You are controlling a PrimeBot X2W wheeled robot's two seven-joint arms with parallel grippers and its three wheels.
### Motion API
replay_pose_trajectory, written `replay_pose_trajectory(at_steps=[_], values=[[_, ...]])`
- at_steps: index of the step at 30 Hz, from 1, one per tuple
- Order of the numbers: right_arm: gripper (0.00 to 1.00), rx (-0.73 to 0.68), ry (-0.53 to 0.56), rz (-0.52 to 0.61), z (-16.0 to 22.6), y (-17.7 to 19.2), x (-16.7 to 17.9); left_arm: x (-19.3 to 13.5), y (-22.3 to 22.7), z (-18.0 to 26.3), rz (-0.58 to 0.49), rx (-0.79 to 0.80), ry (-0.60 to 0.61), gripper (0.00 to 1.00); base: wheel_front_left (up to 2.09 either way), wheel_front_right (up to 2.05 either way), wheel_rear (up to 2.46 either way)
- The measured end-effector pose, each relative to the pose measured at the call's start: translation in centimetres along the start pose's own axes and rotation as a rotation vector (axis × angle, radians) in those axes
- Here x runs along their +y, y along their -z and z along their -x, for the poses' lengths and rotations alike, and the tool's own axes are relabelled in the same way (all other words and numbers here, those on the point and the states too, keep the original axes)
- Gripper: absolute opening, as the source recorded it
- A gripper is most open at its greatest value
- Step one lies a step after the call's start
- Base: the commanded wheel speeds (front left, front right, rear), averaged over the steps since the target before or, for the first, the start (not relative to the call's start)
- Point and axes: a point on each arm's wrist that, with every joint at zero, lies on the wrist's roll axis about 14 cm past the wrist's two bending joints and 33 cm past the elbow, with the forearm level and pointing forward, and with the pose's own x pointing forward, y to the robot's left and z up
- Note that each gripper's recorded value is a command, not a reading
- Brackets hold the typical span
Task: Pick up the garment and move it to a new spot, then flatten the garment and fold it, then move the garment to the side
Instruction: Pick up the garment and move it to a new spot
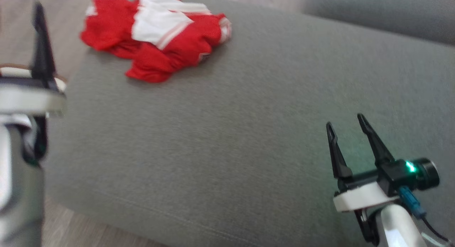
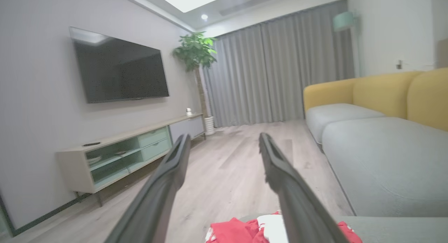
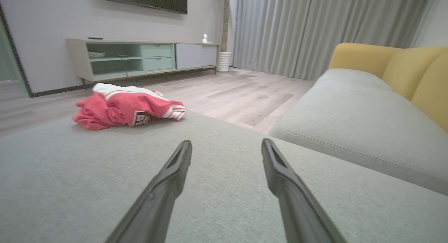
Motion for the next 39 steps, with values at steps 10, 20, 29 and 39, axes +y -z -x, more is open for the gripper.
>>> replay_pose_trajectory(at_steps=[10,20,29,39], values=[[1.0,0.089,0.088,0.035,0.6,4.0,-3.8,-4.5,11.8,-6.3,0.127,0.426,0.093,1.0,0.0,0.0,0.0],[1.0,0.202,0.159,0.049,1.2,9.3,-7.3,-9.6,23.8,-6.3,0.157,0.729,0.155,1.0,0.0,0.0,0.0],[1.0,0.204,0.179,0.052,1.1,10.4,-8.4,-11.4,27.4,-6.8,0.199,0.773,0.153,1.0,0.0,0.0,0.0],[1.0,0.202,0.18,0.055,1.1,10.2,-8.5,-14.4,28.1,-6.5,0.191,0.819,0.241,0.0,0.0,0.0,0.0]])
